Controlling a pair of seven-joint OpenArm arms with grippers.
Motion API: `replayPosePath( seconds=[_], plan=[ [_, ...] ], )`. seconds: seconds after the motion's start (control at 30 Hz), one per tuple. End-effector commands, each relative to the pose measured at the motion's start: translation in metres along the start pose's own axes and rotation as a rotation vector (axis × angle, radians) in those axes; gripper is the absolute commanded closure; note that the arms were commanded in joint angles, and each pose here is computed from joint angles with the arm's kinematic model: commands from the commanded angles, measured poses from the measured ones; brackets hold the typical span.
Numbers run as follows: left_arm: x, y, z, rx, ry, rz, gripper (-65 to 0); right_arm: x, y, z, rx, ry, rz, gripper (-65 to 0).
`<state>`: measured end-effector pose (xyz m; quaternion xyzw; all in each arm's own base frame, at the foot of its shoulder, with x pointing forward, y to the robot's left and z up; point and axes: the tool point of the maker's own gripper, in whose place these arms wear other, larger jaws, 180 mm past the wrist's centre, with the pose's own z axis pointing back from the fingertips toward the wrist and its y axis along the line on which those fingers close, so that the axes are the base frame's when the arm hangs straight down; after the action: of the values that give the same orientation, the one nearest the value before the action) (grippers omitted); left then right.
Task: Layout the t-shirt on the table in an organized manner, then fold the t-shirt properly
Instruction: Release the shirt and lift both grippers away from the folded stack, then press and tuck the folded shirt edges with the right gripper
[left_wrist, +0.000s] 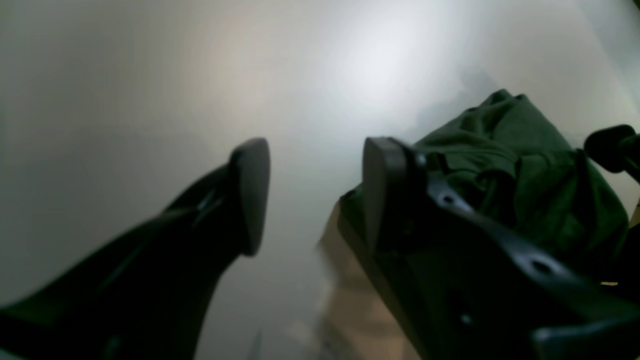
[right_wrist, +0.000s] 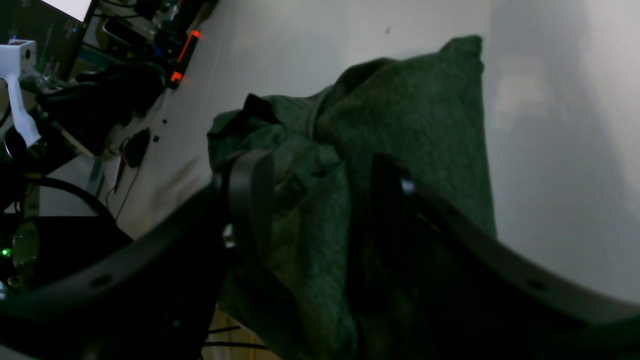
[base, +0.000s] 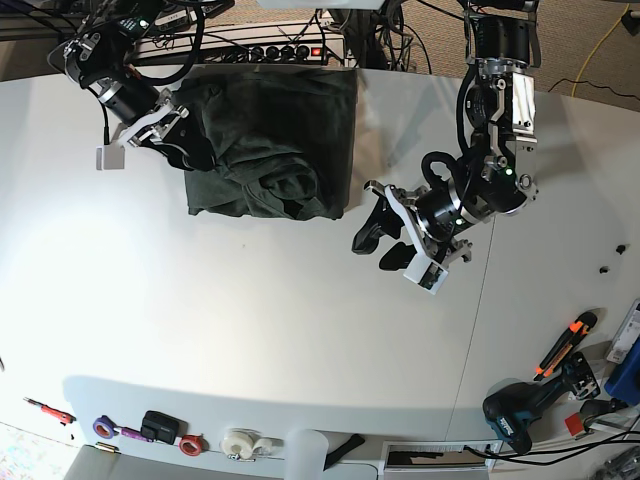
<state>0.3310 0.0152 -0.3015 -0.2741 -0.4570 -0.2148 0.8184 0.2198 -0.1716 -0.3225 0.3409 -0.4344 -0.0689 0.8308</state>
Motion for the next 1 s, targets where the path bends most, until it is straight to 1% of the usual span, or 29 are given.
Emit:
replayPosePath(
  seconds=[0.0, 0.1, 0.17, 0.33, 0.5, 0.53, 0.57, 0.67, 0.7, 0.77, 0.87, 0.97],
  plan=[
    [0.02, -0.003, 0.002, -0.015, -0.065, -0.015, -30.5, 0.012, 0.006, 0.001, 0.02, -0.041, 0.023, -30.7],
    [0.02, -0.003, 0.002, -0.015, -0.065, -0.015, -30.5, 0.01, 0.004, 0.001, 0.009, -0.032, 0.026, -30.7],
    [0.02, -0.003, 0.002, -0.015, -0.065, -0.015, -30.5, 0.006, 0.004, -0.002, 0.006, -0.008, 0.033, -30.7],
    [0.02, -0.003, 0.002, -0.015, -0.065, -0.015, -30.5, -0.008, 0.017, -0.021, 0.041, 0.065, 0.067, -30.7],
    [0.02, -0.003, 0.002, -0.014, -0.064, -0.015, -30.5, -0.017, 0.033, -0.036, 0.089, 0.107, 0.093, -30.4],
    [0.02, -0.003, 0.002, -0.014, -0.064, -0.015, -30.5, -0.018, 0.035, -0.037, 0.097, 0.113, 0.095, -28.4],
    [0.02, -0.003, 0.002, -0.014, -0.064, -0.015, -30.5, -0.019, 0.037, -0.038, 0.103, 0.116, 0.096, -24.1],
    [0.02, -0.003, 0.002, -0.014, -0.064, -0.015, -30.5, -0.022, 0.039, -0.04, 0.112, 0.129, 0.098, -3.4],
    [0.02, -0.003, 0.002, -0.014, -0.064, -0.015, -30.5, -0.022, 0.039, -0.04, 0.111, 0.132, 0.098, 0.0],
    [0.02, -0.003, 0.002, -0.014, -0.064, -0.015, -30.5, -0.023, 0.04, -0.039, 0.112, 0.14, 0.099, 0.0],
    [0.02, -0.003, 0.002, -0.014, -0.065, -0.015, -30.5, -0.026, 0.048, -0.038, 0.159, 0.153, 0.084, 0.0],
    [0.02, -0.003, 0.002, -0.014, -0.065, -0.015, -30.5, -0.015, 0.063, -0.036, 0.241, 0.089, 0.053, 0.0]
  ],
)
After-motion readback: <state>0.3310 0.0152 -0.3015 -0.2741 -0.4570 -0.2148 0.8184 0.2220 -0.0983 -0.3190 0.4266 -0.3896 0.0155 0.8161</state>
